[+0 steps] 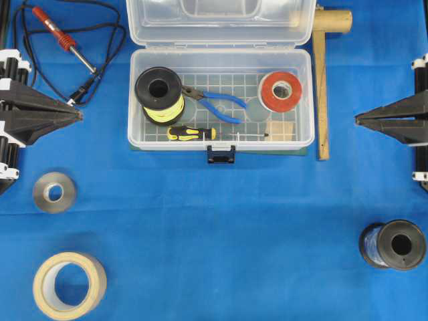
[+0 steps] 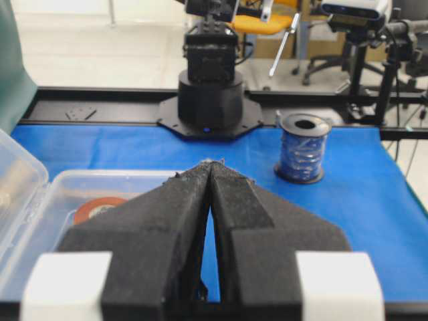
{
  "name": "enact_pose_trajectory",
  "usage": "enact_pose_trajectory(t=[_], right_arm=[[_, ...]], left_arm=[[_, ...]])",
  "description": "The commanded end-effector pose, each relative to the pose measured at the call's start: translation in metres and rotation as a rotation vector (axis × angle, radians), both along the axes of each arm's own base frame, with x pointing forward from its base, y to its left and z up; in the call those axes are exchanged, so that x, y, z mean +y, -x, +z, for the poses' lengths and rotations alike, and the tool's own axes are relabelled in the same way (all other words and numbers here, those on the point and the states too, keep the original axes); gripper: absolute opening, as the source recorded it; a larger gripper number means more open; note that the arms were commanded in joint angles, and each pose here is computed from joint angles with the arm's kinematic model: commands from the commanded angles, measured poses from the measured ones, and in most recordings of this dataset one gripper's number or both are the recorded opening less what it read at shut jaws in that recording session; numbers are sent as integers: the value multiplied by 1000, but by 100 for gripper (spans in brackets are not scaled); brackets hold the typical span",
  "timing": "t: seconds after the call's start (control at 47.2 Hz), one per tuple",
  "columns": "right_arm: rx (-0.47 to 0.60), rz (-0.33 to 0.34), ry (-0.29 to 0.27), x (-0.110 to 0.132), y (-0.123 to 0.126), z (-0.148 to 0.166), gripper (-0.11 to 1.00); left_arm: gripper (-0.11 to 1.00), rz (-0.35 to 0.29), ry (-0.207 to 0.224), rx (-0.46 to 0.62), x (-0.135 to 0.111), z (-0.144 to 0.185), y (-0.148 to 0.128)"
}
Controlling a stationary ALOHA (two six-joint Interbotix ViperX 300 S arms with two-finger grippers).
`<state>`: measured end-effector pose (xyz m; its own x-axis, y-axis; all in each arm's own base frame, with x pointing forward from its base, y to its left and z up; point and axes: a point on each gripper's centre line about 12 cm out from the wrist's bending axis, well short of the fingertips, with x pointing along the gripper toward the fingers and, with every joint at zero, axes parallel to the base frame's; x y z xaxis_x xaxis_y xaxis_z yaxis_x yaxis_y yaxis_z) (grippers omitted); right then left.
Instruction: Pick the nipper from the toolbox among several items.
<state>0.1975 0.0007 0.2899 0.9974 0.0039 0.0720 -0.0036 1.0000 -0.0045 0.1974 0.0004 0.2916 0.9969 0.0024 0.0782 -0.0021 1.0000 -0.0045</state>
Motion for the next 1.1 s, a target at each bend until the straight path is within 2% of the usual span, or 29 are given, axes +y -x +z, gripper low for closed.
enact_pose_trajectory(t=[0.0, 0.085, 0.275, 0.402, 0.593, 0.656, 0.868, 1.079], right_arm=[[-26, -10, -4, -2, -3, 11, 0], [1, -40, -9, -8, -8, 16, 0], [130, -170, -35, -40, -35, 26, 0], [297, -219, -52, -59, -69, 22, 0], [585, -240, -68, -82, -130, -2, 1], [671, -247, -79, -89, -147, -15, 10], [872, -259, -70, -110, -193, -55, 70], [994, -278, -98, -130, -217, -110, 58]], left_arm=[[0, -8, 17, -29, -2, 10, 0], [0, -7, 15, -29, -2, 10, -1], [0, -1, 15, -29, -1, 9, -2], [0, 0, 18, -26, 0, 8, -2], [0, 1, 21, -23, 0, 7, -3], [0, 0, 21, -23, 0, 7, -3], [0, 1, 22, -18, 0, 6, -3], [0, 0, 22, -11, 0, 4, -4]])
